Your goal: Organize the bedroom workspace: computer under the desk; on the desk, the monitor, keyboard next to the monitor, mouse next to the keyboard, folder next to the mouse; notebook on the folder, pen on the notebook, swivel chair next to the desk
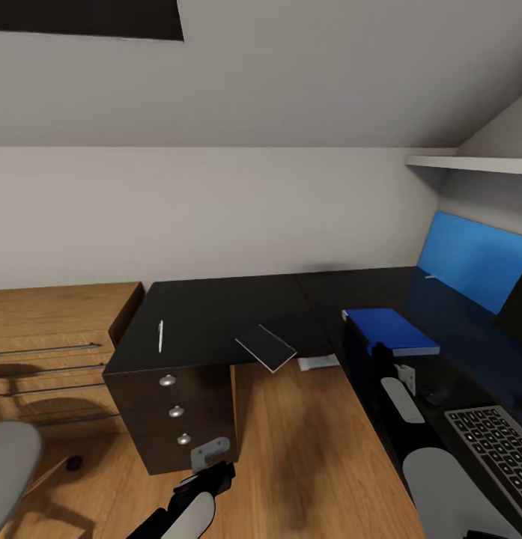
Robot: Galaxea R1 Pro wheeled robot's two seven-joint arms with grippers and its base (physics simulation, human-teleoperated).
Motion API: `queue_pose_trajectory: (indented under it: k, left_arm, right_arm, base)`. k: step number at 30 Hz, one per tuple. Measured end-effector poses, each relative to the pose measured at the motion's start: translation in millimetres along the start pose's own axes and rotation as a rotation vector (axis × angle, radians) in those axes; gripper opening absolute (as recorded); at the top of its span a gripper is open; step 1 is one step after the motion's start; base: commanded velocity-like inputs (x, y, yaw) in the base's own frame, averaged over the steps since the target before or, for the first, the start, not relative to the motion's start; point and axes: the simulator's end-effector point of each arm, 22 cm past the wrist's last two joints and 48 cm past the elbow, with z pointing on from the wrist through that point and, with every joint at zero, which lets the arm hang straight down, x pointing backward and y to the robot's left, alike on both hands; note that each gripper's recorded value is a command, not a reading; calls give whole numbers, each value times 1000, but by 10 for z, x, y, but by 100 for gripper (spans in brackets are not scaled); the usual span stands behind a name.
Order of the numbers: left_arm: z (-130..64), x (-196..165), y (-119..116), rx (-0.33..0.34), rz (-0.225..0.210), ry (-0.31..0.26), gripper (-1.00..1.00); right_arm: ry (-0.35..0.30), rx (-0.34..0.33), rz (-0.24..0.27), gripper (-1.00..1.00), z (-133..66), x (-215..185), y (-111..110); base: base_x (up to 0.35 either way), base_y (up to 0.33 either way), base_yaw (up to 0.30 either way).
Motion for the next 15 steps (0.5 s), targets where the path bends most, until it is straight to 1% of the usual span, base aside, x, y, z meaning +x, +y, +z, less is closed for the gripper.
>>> queue_pose_trajectory:
  k: [1, 15]
  left_arm:
    - [0, 0, 1, 0, 0, 0, 100]
    - [4, -10, 17, -3, 0, -3, 100]
  right_arm:
    - [0, 0, 0, 100, 0, -1, 0]
    - [2, 0, -1, 100, 0, 2, 1]
  base:
    - [0, 0, 0]
    - [0, 0, 0]
